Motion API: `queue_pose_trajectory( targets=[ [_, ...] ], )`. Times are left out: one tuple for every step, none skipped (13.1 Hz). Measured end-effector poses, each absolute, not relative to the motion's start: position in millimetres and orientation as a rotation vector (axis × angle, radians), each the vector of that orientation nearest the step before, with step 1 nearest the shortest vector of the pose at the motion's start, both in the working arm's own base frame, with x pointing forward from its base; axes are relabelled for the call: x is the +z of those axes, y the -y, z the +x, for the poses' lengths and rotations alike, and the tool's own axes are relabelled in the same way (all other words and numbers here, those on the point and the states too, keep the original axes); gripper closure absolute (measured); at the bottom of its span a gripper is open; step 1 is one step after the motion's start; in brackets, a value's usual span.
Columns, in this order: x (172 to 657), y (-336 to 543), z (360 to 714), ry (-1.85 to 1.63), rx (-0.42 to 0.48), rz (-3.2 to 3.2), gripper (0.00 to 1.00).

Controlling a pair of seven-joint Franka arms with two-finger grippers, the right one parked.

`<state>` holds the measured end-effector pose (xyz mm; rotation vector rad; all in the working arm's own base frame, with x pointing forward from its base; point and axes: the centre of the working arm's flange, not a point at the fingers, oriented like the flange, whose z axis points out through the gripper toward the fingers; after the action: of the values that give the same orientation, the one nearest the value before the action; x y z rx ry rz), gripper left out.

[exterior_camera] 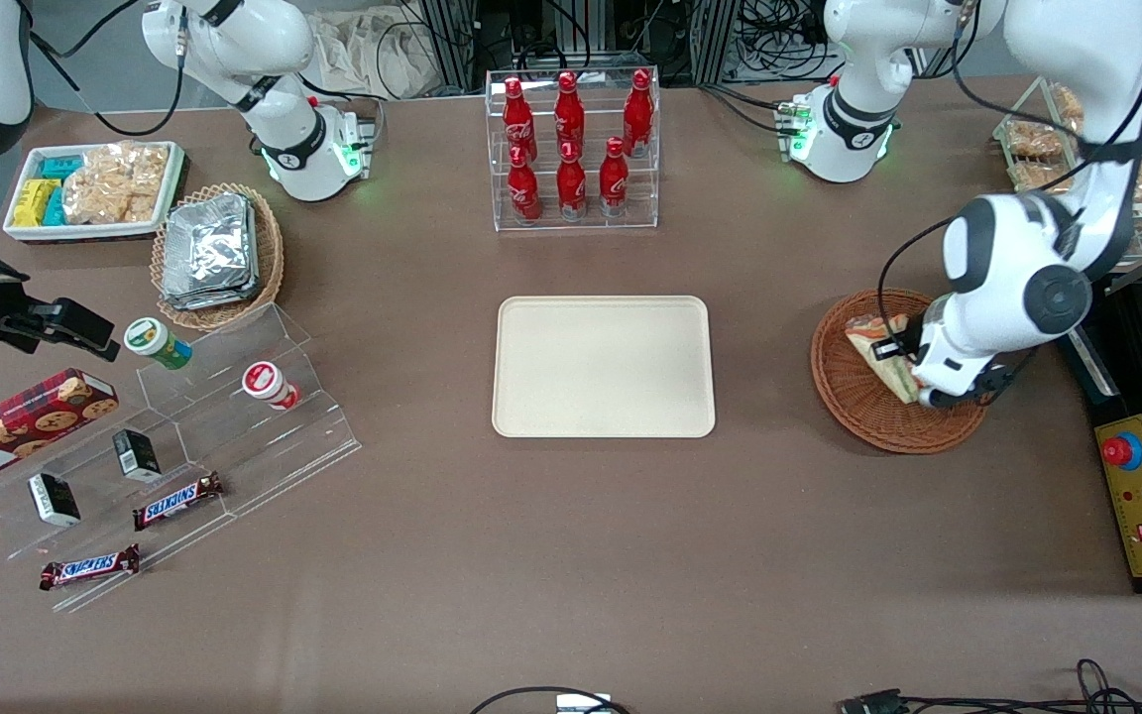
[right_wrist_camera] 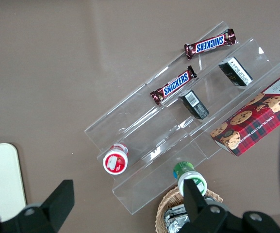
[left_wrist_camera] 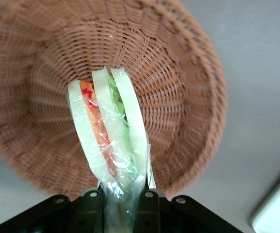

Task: Place sandwich from basket to tray
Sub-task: 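Lift the sandwich out of the basket and carry it toward the tray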

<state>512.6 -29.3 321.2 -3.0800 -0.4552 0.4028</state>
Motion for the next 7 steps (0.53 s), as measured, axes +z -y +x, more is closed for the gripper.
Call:
queue_pose_trajectory(
  targets=[
    [359, 30, 514, 0.448, 0.422, -3.078, 0.79],
    [403, 31, 517, 0.439, 0.439, -3.076, 0.84],
    [448, 32, 520, 0.430, 0.444, -3.078, 0.84],
    [492, 34, 524, 0.416, 0.436, -3.082, 0.84],
    [530, 39, 525, 0.392, 0.418, -3.088, 0.85],
    [558, 45, 525, 0.353, 0.398, -3.095, 0.85],
    [577, 55, 524, 0.303, 0.385, -3.100, 0.85]
  ],
)
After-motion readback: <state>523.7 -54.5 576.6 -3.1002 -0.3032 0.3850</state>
